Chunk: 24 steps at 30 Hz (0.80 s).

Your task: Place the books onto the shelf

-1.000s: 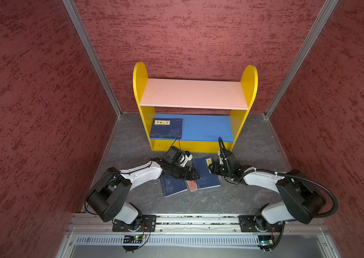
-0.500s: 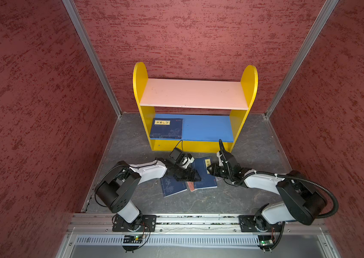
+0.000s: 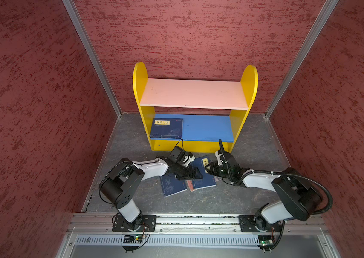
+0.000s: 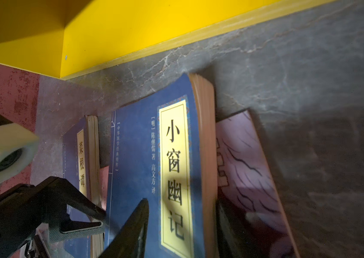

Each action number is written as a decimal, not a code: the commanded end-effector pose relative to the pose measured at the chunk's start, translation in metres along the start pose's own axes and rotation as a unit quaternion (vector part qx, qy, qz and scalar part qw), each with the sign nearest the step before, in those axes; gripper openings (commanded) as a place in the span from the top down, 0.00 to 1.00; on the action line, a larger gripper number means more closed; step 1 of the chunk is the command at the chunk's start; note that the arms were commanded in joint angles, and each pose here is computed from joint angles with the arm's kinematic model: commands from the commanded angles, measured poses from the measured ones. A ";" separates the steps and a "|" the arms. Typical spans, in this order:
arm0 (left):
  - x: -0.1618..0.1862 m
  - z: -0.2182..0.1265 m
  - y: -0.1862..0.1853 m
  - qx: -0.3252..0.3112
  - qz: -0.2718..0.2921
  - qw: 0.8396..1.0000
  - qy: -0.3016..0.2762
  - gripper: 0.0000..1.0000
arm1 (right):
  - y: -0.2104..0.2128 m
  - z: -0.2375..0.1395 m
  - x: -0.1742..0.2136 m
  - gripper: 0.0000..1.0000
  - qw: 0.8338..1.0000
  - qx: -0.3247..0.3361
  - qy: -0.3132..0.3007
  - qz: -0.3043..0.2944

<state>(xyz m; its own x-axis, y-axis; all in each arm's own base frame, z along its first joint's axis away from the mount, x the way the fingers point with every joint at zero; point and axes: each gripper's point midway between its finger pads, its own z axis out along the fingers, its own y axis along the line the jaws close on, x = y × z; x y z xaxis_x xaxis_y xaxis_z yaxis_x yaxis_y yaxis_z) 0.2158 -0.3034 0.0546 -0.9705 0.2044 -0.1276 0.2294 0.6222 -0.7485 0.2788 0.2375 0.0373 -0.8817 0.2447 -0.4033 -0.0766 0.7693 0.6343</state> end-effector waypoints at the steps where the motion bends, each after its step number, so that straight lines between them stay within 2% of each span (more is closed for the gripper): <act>1: -0.009 0.003 -0.006 0.029 0.005 0.999 -0.013 0.07 | -0.019 0.006 0.047 0.50 0.996 0.014 0.085 0.025; 9: -0.029 -0.019 -0.014 0.059 0.002 0.997 -0.053 0.05 | -0.027 0.000 0.057 0.50 0.995 0.028 0.094 0.025; 24: -0.033 -0.028 -0.039 0.122 -0.007 0.991 -0.057 0.05 | -0.032 -0.004 0.068 0.50 0.993 0.031 0.111 0.029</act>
<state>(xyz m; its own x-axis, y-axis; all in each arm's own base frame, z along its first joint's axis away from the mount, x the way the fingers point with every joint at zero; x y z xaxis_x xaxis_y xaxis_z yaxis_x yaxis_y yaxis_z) 0.2355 -0.2987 0.0693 -0.9940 0.0800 -0.0749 0.1063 0.5370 -0.8369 0.2736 0.2362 0.0372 -0.8773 0.2462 -0.4120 -0.0925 0.7556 0.6485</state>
